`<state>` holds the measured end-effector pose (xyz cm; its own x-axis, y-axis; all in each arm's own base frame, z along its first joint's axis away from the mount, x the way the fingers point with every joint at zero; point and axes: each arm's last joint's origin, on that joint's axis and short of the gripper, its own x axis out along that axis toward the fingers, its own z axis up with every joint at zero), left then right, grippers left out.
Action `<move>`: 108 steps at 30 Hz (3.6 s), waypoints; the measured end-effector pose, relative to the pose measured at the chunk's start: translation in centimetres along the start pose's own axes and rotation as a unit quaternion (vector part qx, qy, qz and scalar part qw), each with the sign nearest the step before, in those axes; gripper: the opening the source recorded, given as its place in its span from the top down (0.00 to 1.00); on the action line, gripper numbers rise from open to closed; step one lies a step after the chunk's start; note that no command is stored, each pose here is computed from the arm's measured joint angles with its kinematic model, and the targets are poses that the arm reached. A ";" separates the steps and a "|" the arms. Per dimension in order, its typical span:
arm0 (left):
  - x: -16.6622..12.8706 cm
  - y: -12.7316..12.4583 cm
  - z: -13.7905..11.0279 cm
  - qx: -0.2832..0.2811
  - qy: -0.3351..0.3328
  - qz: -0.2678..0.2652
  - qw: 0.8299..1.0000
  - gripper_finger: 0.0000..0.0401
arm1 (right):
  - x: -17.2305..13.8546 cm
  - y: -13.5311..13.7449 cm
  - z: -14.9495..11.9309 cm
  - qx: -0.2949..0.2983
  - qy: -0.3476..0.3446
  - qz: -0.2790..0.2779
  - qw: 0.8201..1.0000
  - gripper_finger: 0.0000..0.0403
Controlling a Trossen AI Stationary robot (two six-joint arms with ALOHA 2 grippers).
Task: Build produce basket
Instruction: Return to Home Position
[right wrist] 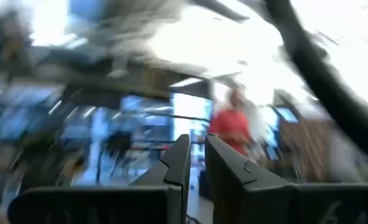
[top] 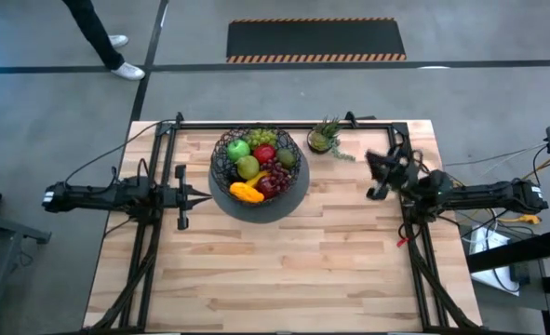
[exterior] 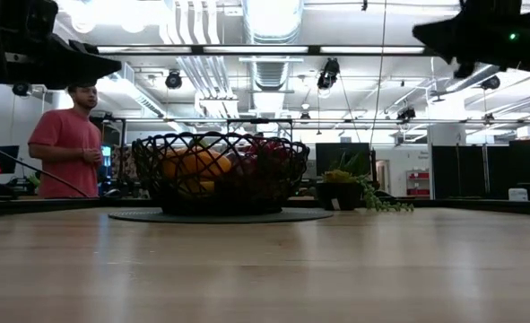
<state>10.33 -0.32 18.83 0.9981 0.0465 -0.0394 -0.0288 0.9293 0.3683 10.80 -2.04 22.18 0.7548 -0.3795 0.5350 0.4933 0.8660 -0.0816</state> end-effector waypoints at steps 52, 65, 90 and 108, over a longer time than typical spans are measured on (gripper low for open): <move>0.8 -0.3 -0.6 0.005 0.042 -0.015 0.999 1.00 | -3.6 -1.3 -4.2 0.068 0.266 0.069 0.959 0.91; 0.8 -0.3 -0.6 0.005 0.042 -0.015 0.999 1.00 | -3.5 -1.2 -4.5 0.066 0.280 0.069 0.955 0.91; 0.8 -0.3 -0.6 0.005 0.042 -0.015 0.999 1.00 | -3.5 -1.2 -4.5 0.066 0.280 0.069 0.955 0.90; 0.8 -0.3 -0.6 0.005 0.042 -0.015 0.999 1.00 | -3.5 -1.2 -4.5 0.066 0.280 0.069 0.955 0.90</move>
<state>11.14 -0.35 18.07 0.9904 0.0497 -0.1288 0.0023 0.9270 0.3751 9.46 -3.23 16.62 0.9400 -0.3409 -0.0097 0.3410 0.9400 0.0076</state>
